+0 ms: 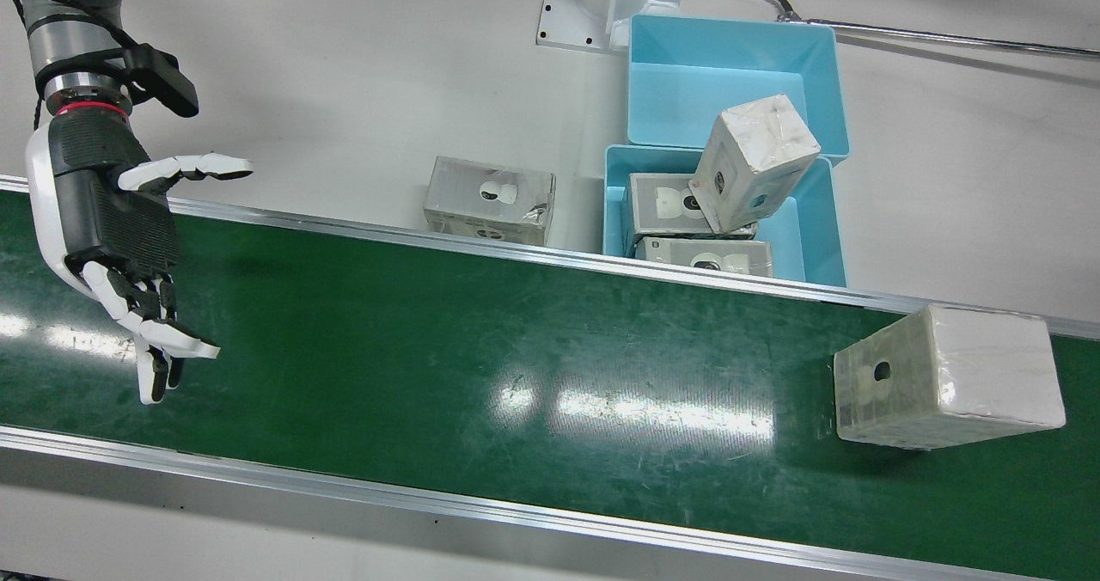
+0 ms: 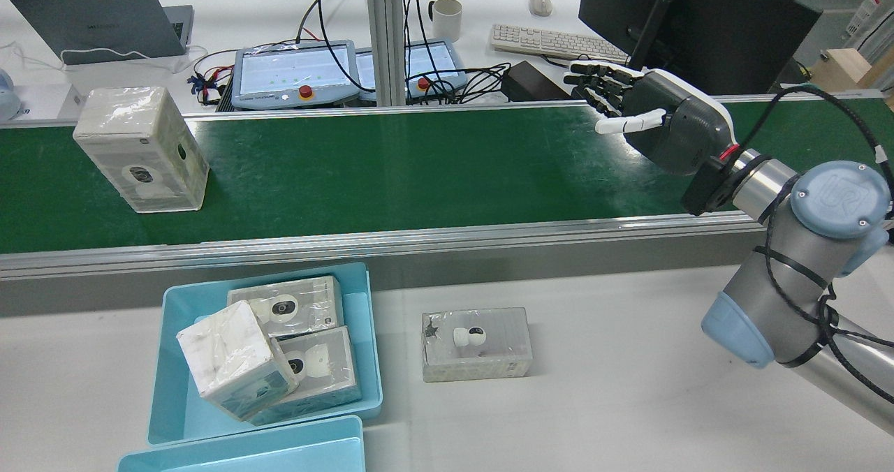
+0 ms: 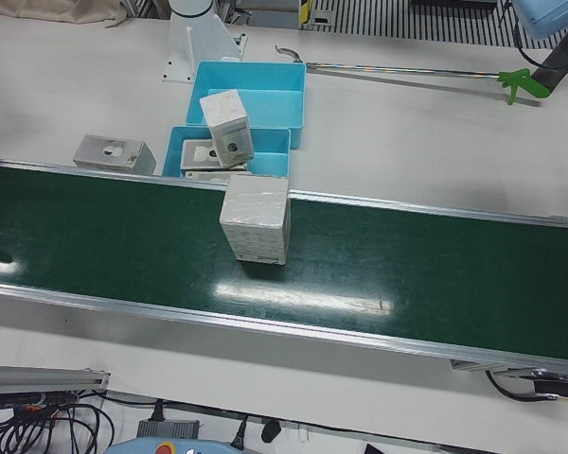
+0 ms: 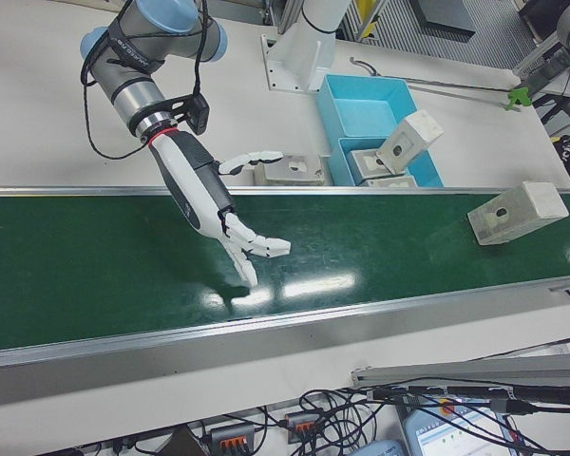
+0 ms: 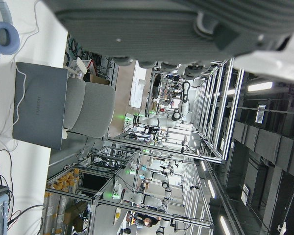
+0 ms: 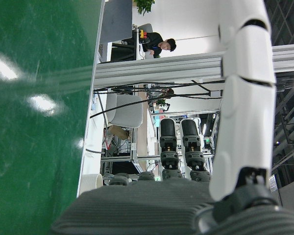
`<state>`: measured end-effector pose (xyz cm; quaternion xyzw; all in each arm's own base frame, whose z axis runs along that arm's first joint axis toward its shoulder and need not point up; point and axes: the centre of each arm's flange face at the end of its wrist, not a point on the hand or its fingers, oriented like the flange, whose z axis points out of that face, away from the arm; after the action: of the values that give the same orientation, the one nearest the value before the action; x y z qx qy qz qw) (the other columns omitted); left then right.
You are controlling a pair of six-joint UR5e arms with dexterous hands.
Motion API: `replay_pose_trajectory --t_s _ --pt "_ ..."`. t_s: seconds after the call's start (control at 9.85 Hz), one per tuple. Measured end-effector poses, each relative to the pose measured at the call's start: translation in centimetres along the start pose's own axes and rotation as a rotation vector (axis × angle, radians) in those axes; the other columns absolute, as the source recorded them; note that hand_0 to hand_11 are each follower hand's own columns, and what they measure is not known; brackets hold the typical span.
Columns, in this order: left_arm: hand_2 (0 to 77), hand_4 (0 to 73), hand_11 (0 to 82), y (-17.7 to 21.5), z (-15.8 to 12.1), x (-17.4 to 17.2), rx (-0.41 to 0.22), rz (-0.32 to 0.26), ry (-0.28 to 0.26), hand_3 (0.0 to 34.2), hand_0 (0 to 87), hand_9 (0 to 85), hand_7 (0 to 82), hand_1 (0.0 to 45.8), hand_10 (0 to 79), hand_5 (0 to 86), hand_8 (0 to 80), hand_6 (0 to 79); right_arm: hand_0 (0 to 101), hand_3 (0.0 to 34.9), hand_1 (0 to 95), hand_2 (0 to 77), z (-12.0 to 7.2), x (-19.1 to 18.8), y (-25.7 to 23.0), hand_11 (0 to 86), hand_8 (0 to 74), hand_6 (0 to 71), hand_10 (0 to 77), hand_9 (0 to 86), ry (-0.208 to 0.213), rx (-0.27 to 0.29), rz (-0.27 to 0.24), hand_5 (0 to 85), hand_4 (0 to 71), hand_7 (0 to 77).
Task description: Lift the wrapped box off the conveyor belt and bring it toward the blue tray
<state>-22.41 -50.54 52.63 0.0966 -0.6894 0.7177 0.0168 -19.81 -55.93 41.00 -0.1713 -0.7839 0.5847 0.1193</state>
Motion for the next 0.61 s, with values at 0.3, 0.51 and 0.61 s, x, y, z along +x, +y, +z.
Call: replay_pose_trajectory --t_s 0.3,0.51,0.61 --pt "0.5 0.0 0.0 0.00 0.00 0.00 0.000 0.000 0.000 0.0 0.0 0.0 0.5 0.0 0.5 1.1 0.5 0.0 48 2.0 13.6 11.4 0.33 0.03 0.40 1.6 0.0 5.4 0.0 2.7 -0.003 -0.018 0.002 18.0 13.6 21.3" --pt "0.5 0.0 0.0 0.00 0.00 0.00 0.000 0.000 0.000 0.0 0.0 0.0 0.5 0.0 0.5 1.1 0.5 0.0 48 0.7 13.6 11.4 0.44 -0.06 0.58 1.6 0.0 5.4 0.0 2.2 -0.005 -0.029 0.002 16.9 14.2 20.2" --pt "1.1 0.0 0.0 0.00 0.00 0.00 0.000 0.000 0.000 0.0 0.0 0.0 0.5 0.0 0.0 1.1 0.5 0.0 48 0.7 13.6 11.4 0.54 -0.08 0.66 1.6 0.0 5.4 0.0 2.2 -0.006 -0.040 0.002 16.9 14.2 20.2"
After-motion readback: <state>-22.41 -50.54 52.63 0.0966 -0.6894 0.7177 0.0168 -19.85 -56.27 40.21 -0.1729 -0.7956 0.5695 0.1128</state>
